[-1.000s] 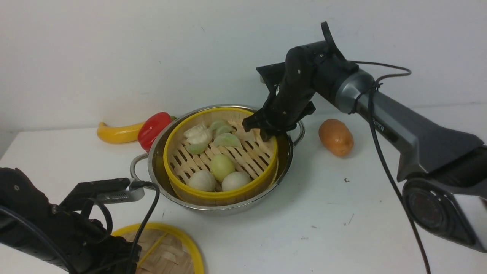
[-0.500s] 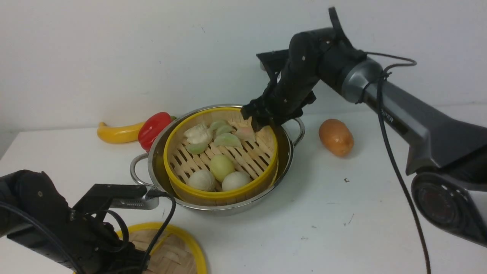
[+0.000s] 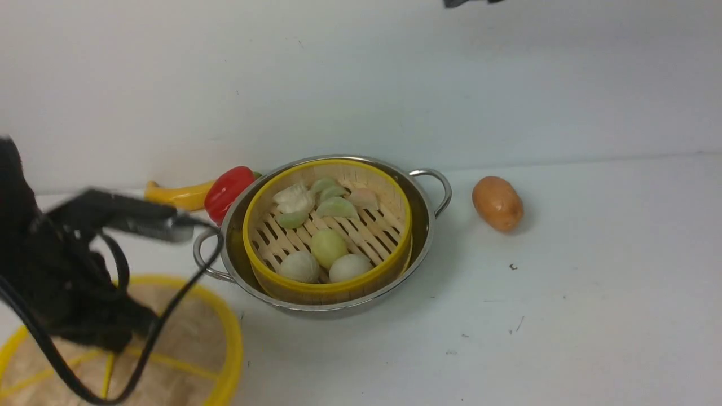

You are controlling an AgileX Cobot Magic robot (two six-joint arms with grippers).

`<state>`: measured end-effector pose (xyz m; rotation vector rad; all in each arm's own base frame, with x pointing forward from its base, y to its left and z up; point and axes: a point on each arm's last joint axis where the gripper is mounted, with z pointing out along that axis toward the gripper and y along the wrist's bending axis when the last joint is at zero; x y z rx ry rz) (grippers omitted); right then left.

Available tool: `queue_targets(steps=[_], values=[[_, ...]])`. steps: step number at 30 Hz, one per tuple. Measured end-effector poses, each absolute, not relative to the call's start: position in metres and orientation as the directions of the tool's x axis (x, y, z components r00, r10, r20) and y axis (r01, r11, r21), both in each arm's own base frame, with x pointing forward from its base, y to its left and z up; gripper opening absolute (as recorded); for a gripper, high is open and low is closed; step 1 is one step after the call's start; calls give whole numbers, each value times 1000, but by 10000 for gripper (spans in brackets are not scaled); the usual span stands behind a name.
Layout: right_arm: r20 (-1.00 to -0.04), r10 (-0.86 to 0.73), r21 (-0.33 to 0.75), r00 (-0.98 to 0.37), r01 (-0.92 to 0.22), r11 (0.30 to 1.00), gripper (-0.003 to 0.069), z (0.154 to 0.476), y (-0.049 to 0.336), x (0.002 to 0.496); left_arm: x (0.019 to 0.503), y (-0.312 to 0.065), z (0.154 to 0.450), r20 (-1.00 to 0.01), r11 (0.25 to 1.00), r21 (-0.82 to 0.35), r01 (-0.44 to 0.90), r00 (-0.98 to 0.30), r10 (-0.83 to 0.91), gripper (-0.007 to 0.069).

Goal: Place the steamer in the pot on the white table, and put the lid on the steamer.
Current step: 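Place the yellow bamboo steamer lid onto the steamer in the pot with the left gripper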

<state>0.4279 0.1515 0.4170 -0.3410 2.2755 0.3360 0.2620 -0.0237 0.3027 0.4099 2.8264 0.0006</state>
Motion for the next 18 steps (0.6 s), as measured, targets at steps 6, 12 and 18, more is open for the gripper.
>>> queue_targets(steps=[6,12,18], values=[[-639,-163,78,-751,-274,958,360,399,104,395,317,-62,354,-446,928,76,365,-820,359,115],[-509,-209,34,-835,-263,964,134,372,75,330,379,-112,323,-413,889,68,453,-798,438,115],[-528,-217,13,-821,-264,965,-5,368,56,246,414,-145,288,-396,864,63,499,-783,481,115]])
